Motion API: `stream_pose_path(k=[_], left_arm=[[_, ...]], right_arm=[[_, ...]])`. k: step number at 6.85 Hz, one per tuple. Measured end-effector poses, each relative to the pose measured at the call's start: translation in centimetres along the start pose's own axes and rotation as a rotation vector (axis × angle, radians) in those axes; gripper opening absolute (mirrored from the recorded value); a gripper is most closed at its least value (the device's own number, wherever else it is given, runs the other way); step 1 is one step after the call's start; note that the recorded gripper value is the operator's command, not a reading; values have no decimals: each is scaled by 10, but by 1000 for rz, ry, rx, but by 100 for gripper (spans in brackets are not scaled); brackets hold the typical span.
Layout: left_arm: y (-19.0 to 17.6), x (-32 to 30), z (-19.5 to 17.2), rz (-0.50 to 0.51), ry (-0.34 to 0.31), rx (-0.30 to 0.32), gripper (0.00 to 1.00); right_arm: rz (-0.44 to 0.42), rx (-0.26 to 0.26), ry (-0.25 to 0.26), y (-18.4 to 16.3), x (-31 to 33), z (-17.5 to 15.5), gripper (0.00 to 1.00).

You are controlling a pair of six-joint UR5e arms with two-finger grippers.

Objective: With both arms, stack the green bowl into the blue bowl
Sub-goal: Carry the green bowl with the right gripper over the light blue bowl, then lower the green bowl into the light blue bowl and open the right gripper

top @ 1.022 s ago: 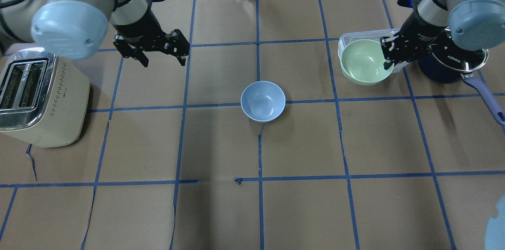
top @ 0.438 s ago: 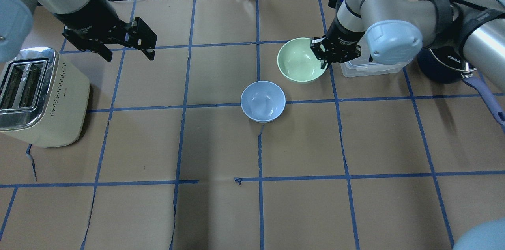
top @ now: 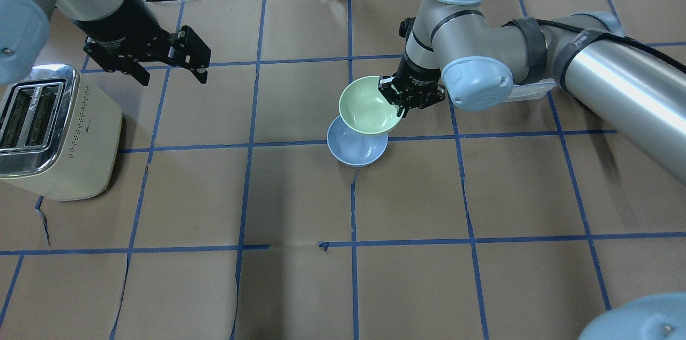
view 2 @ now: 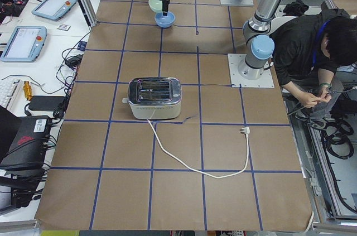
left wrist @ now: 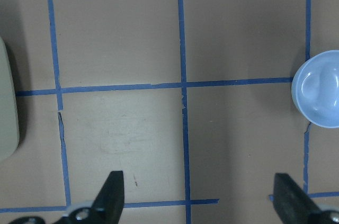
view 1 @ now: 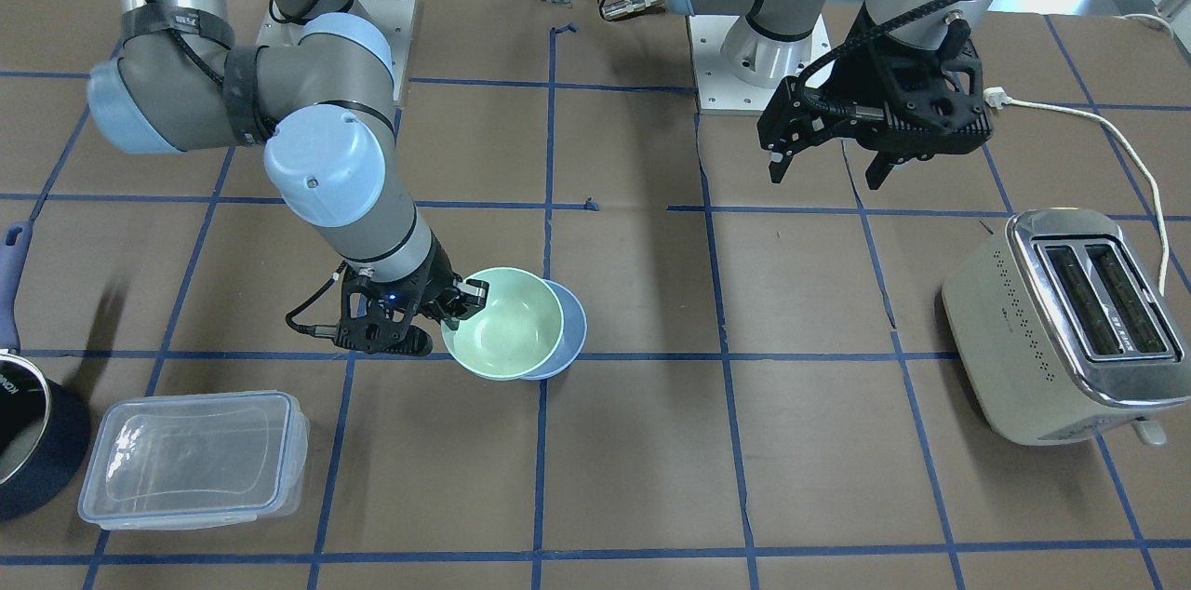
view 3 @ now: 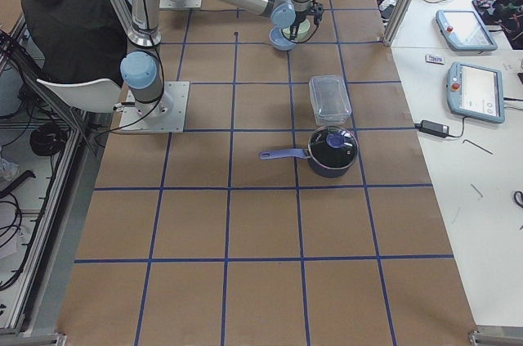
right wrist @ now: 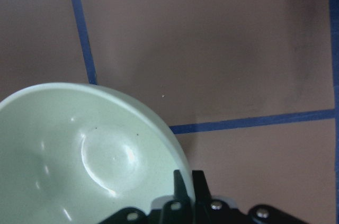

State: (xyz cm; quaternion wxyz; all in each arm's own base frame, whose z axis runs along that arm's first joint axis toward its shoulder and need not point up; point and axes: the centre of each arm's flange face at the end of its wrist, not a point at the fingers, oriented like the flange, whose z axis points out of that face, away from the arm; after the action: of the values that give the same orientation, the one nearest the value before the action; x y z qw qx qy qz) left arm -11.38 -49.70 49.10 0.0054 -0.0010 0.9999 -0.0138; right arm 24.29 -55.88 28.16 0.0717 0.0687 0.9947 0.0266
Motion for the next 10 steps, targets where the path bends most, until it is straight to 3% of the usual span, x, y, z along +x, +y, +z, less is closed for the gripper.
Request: stream_pose_path(k=[3,7,8,9,10], left_arm=[[0,2,2,-45,0,-4,100],[1,3,3,-45,0,-5,100],[1,3,2,-45,0,-2,100],[1,3,0,-45,0,1,100],[1,3,0,-45,0,2,100]], right_arm=[[0,-35,7,9,-2,16,0],[-29,-38,8,12,-14,32,0],[-38,-36,7,13,-19,37,90],[-42,-33,7,13,-21,40,100],[-44,-27,5,12,-21,39,100]])
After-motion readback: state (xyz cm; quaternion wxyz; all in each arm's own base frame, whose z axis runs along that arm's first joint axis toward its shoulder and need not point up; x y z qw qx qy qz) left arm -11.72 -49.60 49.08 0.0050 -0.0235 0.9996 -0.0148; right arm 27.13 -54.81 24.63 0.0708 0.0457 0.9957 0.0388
